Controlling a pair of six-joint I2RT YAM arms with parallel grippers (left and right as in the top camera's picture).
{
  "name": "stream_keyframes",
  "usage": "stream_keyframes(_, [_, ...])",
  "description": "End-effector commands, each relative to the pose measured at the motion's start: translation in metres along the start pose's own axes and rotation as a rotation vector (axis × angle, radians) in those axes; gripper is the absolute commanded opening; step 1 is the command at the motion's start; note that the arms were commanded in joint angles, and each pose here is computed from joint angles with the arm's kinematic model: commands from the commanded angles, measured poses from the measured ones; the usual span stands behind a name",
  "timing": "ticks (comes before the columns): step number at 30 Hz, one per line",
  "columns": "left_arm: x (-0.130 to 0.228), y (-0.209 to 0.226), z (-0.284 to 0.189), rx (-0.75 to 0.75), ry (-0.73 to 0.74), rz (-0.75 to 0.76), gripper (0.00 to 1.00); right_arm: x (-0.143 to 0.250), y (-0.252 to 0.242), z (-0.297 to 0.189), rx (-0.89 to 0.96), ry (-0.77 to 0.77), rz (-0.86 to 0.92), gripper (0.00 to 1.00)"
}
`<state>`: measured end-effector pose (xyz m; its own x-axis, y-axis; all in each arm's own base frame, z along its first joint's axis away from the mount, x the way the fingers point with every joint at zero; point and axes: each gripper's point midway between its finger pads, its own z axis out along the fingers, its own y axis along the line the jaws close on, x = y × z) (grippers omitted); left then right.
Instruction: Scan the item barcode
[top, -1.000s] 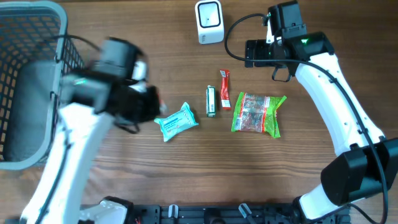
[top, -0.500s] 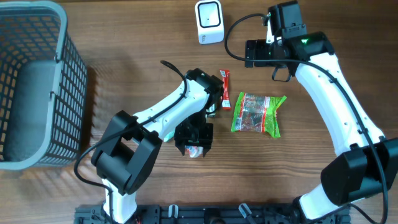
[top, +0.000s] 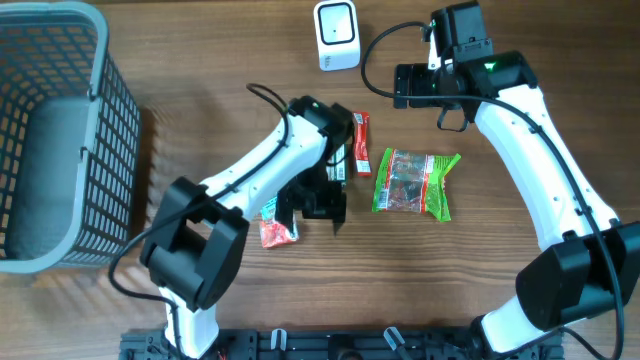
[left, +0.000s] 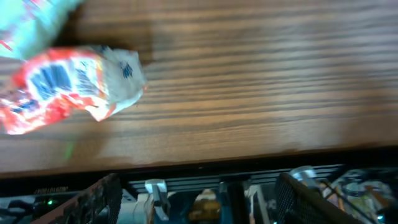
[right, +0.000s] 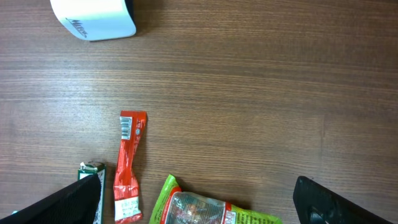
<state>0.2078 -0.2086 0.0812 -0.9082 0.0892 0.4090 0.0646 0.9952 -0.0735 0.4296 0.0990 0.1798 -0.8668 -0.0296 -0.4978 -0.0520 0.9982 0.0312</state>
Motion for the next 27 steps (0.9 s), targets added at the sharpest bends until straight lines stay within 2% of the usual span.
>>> stream_keyframes(1, [-0.014,0.004,-0.074,0.100,-0.269,0.010,0.77,0.003,0.002,0.005,-0.010,0.014,-0.007,1.00])
stream_keyframes(4, [-0.017,0.031,-0.122,0.128,-0.449,-0.069,0.79,0.003,0.002,0.005,-0.010,0.014,-0.007,1.00])
stream_keyframes(7, [-0.016,0.082,-0.175,0.163,-0.669,-0.198,0.84,0.003,0.002,0.005,-0.010,0.014,-0.007,1.00])
stream_keyframes(10, [-0.009,0.120,-0.207,0.213,-0.796,-0.306,0.88,0.003,0.002,0.005,-0.010,0.014,-0.007,1.00])
stream_keyframes(11, [-0.007,0.128,-0.211,0.218,-0.814,-0.330,0.91,0.003,0.002,0.005,-0.010,0.014,-0.007,1.00])
stream_keyframes(12, [-0.006,0.135,-0.215,0.222,-0.827,-0.352,1.00,0.003,0.002,0.005,-0.010,0.014,-0.007,1.00])
stream_keyframes(20, [-0.007,0.145,-0.215,0.222,-0.829,-0.384,1.00,-0.014,0.009,0.005,-0.042,-0.052,-0.001,0.99])
stream_keyframes(22, [-0.007,0.145,-0.215,0.222,-0.829,-0.384,1.00,-0.018,0.026,0.003,-0.141,-0.064,0.003,1.00])
stream_keyframes(24, [-0.007,0.145,-0.215,0.222,-0.829,-0.384,1.00,-0.002,0.048,-0.005,-0.277,0.008,0.004,1.00])
stream_keyframes(25, [-0.007,0.145,-0.215,0.222,-0.829,-0.384,1.00,0.004,0.071,-0.016,-0.422,0.038,-0.002,0.96])
stream_keyframes(27, [-0.007,0.145,-0.215,0.222,-0.829,-0.384,1.00,0.022,0.102,-0.031,-0.581,0.097,-0.085,0.73])
